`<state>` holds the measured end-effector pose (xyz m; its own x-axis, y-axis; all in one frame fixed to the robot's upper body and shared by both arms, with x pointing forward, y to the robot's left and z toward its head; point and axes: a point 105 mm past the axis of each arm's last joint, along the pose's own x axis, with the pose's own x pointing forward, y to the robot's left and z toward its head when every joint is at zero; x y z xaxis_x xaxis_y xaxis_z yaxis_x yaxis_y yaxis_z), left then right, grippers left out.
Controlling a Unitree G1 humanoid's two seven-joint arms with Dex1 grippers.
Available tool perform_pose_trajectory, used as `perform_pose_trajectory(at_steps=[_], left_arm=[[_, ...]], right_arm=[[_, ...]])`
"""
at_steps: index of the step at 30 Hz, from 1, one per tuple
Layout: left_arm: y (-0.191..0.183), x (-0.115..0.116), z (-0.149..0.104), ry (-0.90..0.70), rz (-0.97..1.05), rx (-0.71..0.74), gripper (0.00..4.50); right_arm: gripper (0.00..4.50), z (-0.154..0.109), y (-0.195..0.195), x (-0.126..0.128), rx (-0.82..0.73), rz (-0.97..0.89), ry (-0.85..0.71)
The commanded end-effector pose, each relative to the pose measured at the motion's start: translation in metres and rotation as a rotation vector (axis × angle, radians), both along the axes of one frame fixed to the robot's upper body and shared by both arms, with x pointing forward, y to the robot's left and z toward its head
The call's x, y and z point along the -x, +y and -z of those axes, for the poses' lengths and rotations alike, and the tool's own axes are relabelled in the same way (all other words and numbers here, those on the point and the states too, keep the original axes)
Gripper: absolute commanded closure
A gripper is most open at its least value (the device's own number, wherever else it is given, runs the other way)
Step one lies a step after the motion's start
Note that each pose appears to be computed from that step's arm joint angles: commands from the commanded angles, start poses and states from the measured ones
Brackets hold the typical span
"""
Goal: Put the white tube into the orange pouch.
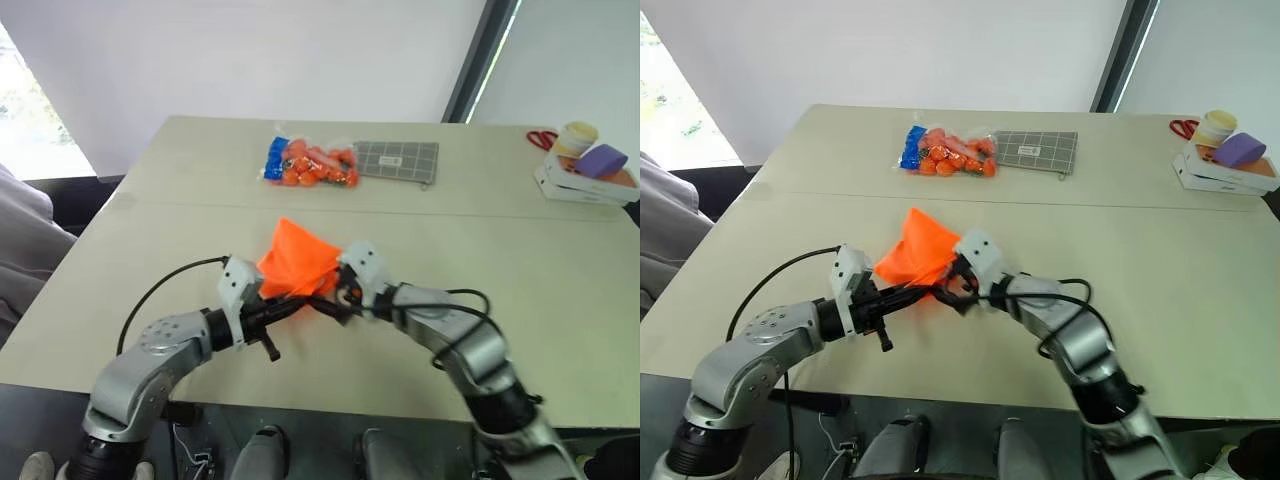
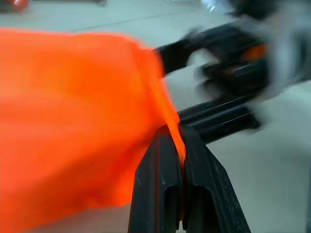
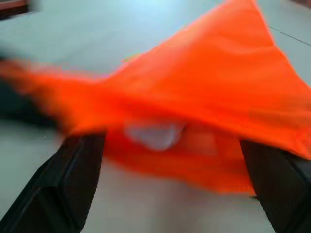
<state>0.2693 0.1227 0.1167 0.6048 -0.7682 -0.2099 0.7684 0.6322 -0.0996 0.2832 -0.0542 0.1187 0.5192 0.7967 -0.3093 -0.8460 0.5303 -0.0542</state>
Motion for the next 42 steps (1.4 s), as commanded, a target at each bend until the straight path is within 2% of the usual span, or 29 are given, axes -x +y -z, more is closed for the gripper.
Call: perform_pose_trajectory(at_steps=[1, 6, 10, 12, 16, 20, 23, 28, 31, 34, 36, 38, 42], left_arm=[[0.022, -0.006, -0.007, -0.050, -0.058, -0.025, 4.50], [0.037, -0.013, -0.003, -0.057, -0.093, -0.057, 4.50], [0.051, -0.013, -0.001, -0.057, -0.110, -0.075, 4.50], [0.052, -0.010, 0.000, -0.057, -0.093, -0.084, 4.50], [0.045, -0.005, -0.001, -0.059, -0.040, -0.064, 4.50], [0.039, -0.001, -0.006, -0.051, -0.010, -0.013, 3.22], [0.037, -0.002, -0.008, -0.083, -0.014, -0.021, 1.66], [0.040, -0.004, -0.011, -0.123, -0.035, 0.010, 1.66], [0.049, -0.007, -0.012, -0.136, -0.077, 0.036, 1.61], [0.053, -0.009, -0.013, -0.130, -0.103, 0.065, 1.61], [0.057, -0.012, -0.018, -0.126, -0.141, 0.118, 1.61], [0.061, -0.014, -0.022, -0.121, -0.171, 0.169, 1.61], [0.059, -0.013, -0.029, -0.106, -0.174, 0.242, 1.61]], right_arm=[[0.02, -0.021, -0.009, 0.019, -0.029, -0.105, -0.044], [0.02, -0.016, -0.017, 0.020, -0.020, -0.117, -0.025], [0.02, -0.017, -0.029, 0.003, -0.034, -0.019, -0.047], [0.02, -0.015, -0.039, -0.014, -0.044, 0.075, -0.050], [0.02, 0.007, -0.060, -0.045, -0.023, 0.285, 0.042], [0.00, 0.013, -0.060, -0.051, -0.073, 0.333, 0.107], [0.00, 0.019, -0.050, -0.044, -0.117, 0.305, 0.175], [0.00, 0.030, -0.040, -0.039, -0.024, 0.279, 0.173], [0.86, 0.038, -0.040, -0.037, 0.055, 0.269, 0.144], [2.26, 0.039, -0.040, -0.037, 0.081, 0.261, 0.121], [3.45, 0.037, -0.042, -0.037, 0.092, 0.262, 0.097], [4.37, 0.035, -0.046, -0.038, 0.113, 0.264, 0.069], [4.45, 0.016, -0.062, -0.046, 0.075, 0.328, -0.024]])
